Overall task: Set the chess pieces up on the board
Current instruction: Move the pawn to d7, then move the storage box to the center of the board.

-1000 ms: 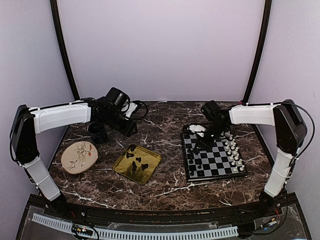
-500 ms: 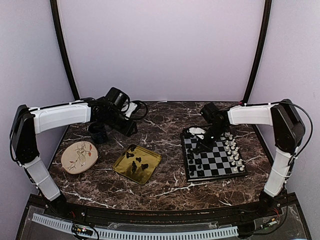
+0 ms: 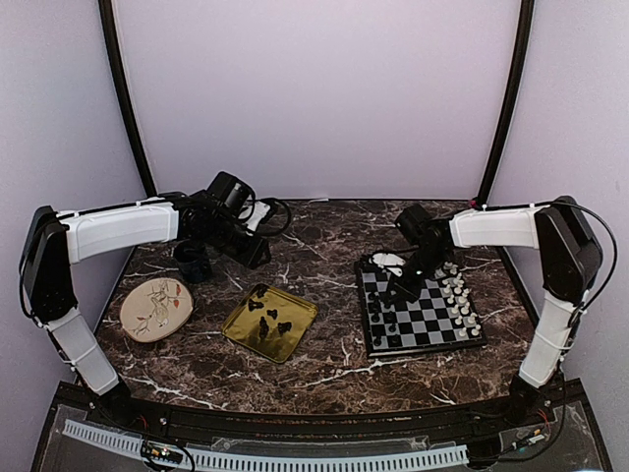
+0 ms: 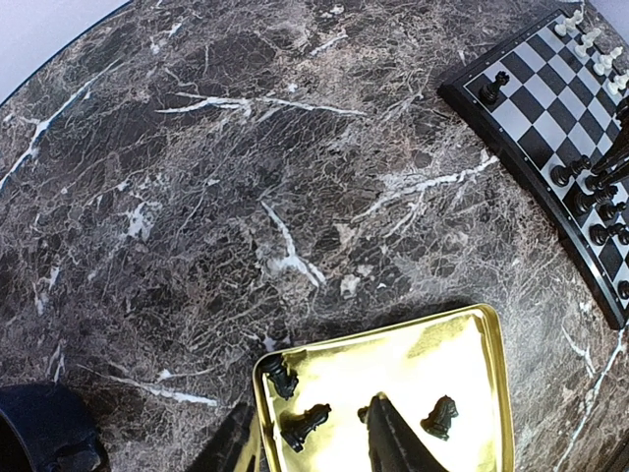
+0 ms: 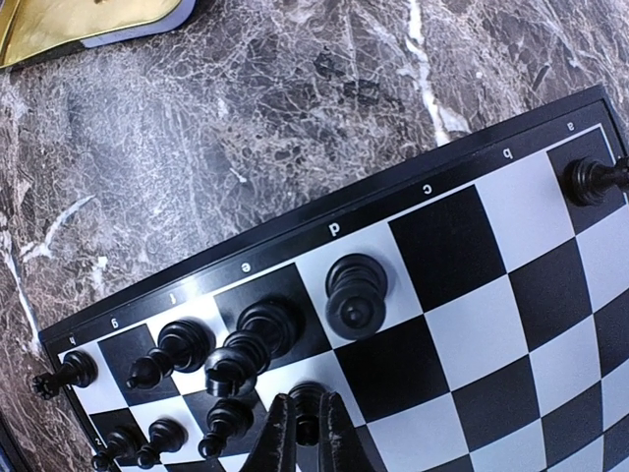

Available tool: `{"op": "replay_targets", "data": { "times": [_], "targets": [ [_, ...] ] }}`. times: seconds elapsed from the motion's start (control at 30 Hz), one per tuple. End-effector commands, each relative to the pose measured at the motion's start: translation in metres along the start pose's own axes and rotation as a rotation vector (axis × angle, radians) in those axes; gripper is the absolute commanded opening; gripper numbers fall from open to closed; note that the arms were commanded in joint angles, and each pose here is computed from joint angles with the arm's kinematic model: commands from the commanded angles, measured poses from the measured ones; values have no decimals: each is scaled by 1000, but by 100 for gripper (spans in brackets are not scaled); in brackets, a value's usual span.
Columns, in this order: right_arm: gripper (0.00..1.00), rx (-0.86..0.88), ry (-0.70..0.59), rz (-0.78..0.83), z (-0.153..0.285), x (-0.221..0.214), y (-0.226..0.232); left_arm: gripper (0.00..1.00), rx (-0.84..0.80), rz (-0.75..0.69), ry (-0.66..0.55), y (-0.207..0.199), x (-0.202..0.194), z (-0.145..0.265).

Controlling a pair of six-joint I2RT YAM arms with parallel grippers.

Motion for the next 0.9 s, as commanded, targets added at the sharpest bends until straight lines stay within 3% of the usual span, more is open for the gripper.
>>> {"op": "replay_targets", "data": {
  "times": [0.0,0.13,0.43,0.7,0.87],
  "targets": [
    [6,12,-12,14,7,0,8,40,-11,4,-33,1,11,7],
    [6,4,-13,14,7,-1,8,40,-11,5,-31,1,11,6],
    [24,-22,-56,12,26,8,11,40,-9,0,-8,1,8,3],
    [26,-43,-159,18,66,11,19,39,-23,-14,71,-11,1,1],
    [26,-94,-289,-12,91,-2,17,36,-64,16,187,-18,-20,0]
  ]
}}
Point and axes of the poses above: each gripper's point midway between its finger pads, its own z axis back along the fingers, its own y axis along the line the jaws close on, x = y × z, the point moved 8 cm from there along z, back along the fingers, and after that the axes turned 2 degrees about -z, right-handed, at the moved point
